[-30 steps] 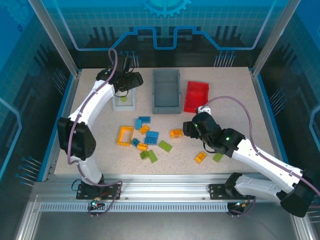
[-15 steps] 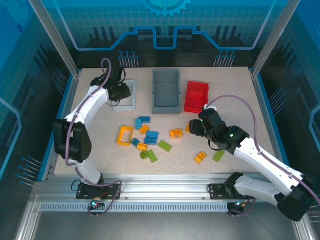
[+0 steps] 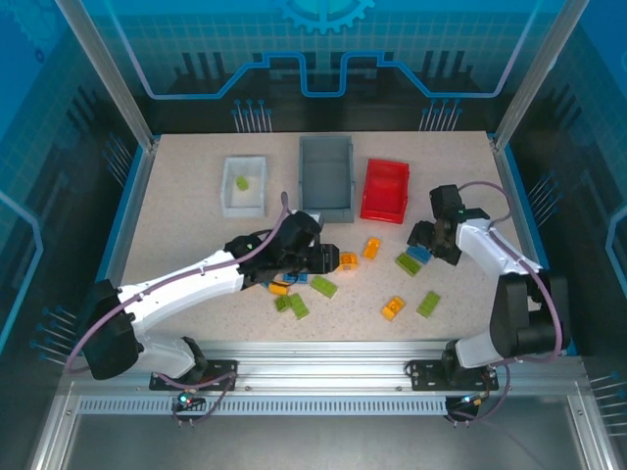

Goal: Sort the legos into containers by color

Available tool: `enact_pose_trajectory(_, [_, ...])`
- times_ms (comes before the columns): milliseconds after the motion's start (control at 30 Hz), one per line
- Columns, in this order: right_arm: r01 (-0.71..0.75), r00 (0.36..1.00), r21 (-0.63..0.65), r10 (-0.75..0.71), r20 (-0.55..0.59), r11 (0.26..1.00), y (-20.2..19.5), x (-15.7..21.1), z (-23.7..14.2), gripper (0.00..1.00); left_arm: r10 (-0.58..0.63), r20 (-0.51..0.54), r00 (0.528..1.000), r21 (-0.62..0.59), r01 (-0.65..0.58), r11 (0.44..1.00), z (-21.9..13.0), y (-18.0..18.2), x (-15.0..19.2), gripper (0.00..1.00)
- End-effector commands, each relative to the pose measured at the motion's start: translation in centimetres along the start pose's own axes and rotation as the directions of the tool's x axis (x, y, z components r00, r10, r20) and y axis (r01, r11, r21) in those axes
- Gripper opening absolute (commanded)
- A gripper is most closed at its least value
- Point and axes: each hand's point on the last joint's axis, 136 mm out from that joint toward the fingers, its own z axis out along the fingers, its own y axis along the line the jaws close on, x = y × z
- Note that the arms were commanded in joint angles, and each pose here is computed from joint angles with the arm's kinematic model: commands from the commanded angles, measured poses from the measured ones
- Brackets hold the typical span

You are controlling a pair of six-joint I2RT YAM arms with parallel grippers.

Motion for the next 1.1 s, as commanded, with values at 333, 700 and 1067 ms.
enact_pose_trajectory(333, [-0.256, 0.959, 0.016, 0.256, -0.122, 0.967, 1.4, -0.2, 4.1, 0.94, -0.009, 0.110, 0.994, 0.024, 0.007, 1.000, -0.3, -1.0, -1.6, 0.47])
enact_pose_trajectory(700, [-0.208, 0.977, 0.043, 0.210, -0.048, 0.977, 1.7, -0.2, 3.3, 0.54, 0.014, 0.163, 0.987, -0.031, -0.009, 0.999, -2.3, 0.0, -2.8, 0.48])
enact_pose_trajectory(1067, [0.165, 0.951, -0.003, -0.158, 0.266, 0.986, 10.1, -2.7, -5.3, 0.53, -0.065, 0.243, 0.968, -0.058, 0.081, 0.995, -5.9, 3.2, -7.0, 0.50])
